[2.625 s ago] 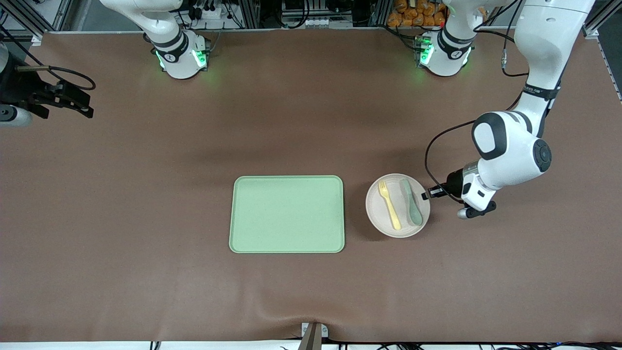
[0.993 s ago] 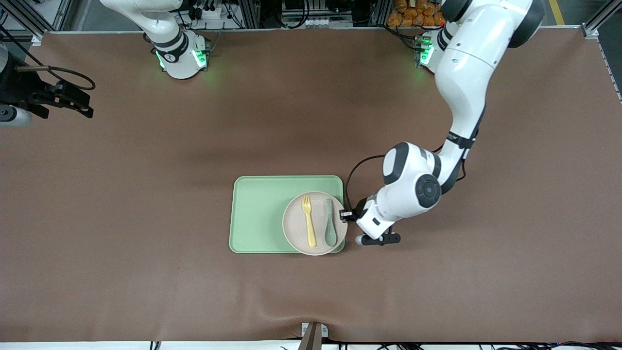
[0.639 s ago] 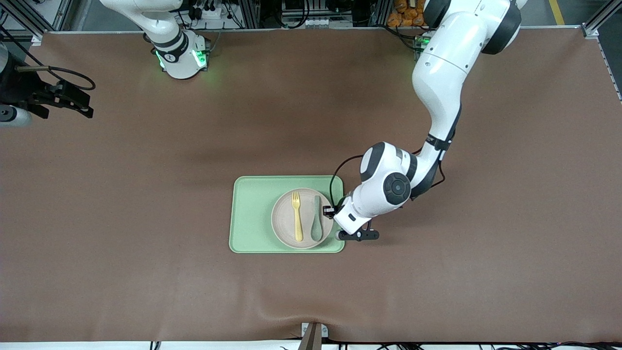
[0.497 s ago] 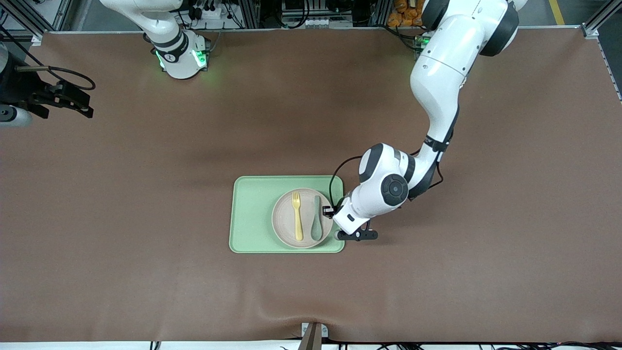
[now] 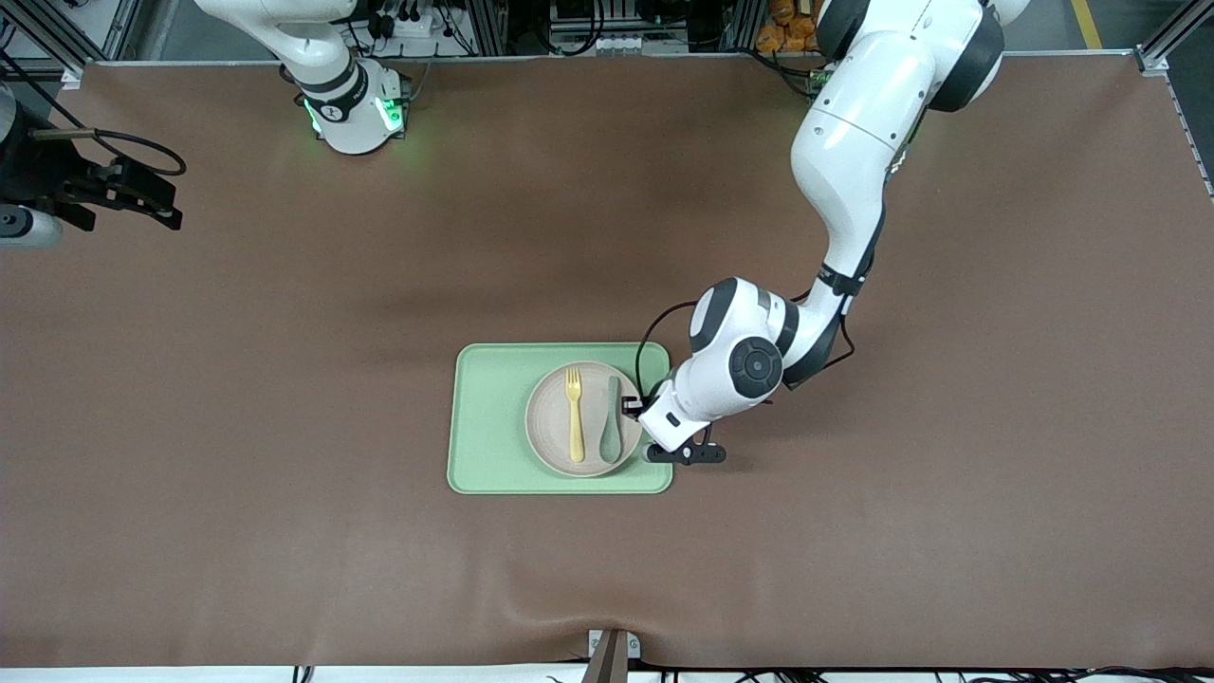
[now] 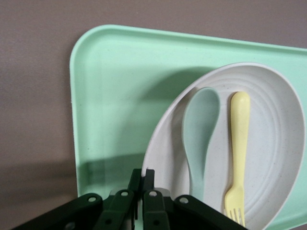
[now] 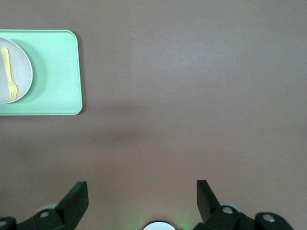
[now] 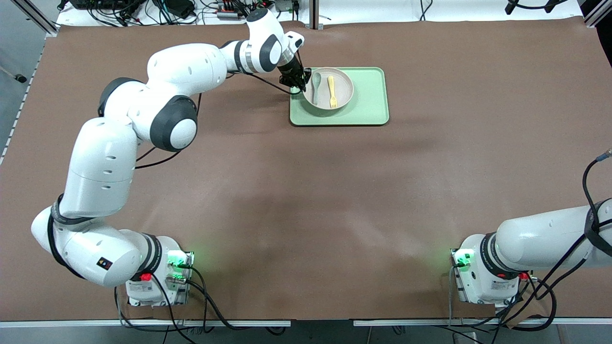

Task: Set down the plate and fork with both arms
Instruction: 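Release the plate on the tray with the left gripper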

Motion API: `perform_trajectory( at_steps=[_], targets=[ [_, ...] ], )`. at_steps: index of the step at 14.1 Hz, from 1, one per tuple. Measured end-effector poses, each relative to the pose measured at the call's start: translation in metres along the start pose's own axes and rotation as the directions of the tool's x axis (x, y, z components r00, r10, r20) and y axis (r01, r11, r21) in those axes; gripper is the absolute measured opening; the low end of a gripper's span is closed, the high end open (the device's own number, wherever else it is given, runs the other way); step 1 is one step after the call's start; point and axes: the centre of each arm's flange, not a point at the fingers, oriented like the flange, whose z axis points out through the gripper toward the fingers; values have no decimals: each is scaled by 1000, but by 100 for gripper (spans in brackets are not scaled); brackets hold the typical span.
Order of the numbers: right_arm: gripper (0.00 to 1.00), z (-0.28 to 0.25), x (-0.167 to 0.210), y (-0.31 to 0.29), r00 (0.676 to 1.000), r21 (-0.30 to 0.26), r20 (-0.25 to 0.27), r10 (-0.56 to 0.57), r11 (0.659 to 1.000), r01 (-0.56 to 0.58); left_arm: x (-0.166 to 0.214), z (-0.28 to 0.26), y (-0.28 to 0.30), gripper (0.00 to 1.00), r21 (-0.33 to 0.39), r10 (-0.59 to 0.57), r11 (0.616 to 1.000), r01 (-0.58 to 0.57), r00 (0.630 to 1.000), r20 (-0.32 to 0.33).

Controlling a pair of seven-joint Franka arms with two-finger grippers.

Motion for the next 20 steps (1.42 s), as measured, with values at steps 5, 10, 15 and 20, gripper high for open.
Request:
perform_trajectory(
  at_steps=[5,10,15,20],
  targets=[
    [100,0,0,0,1000,0,0,0,1000,0,3,16,-6,5,-4,11,1000,-11,999,-40],
    [100,0,0,0,1000,0,1,0,1000,0,-1,18,3,5,-8,25,1000,-25,999,-44],
    [100,3,2,-1,1000,1,6,-2,1000,2,3,14,6,42,-12,30,999,-31,997,-75],
    [100,15,10,-19,999,-1,27,-36,999,37,22,-59,12,91,7,51,999,-51,992,-116]
  ],
)
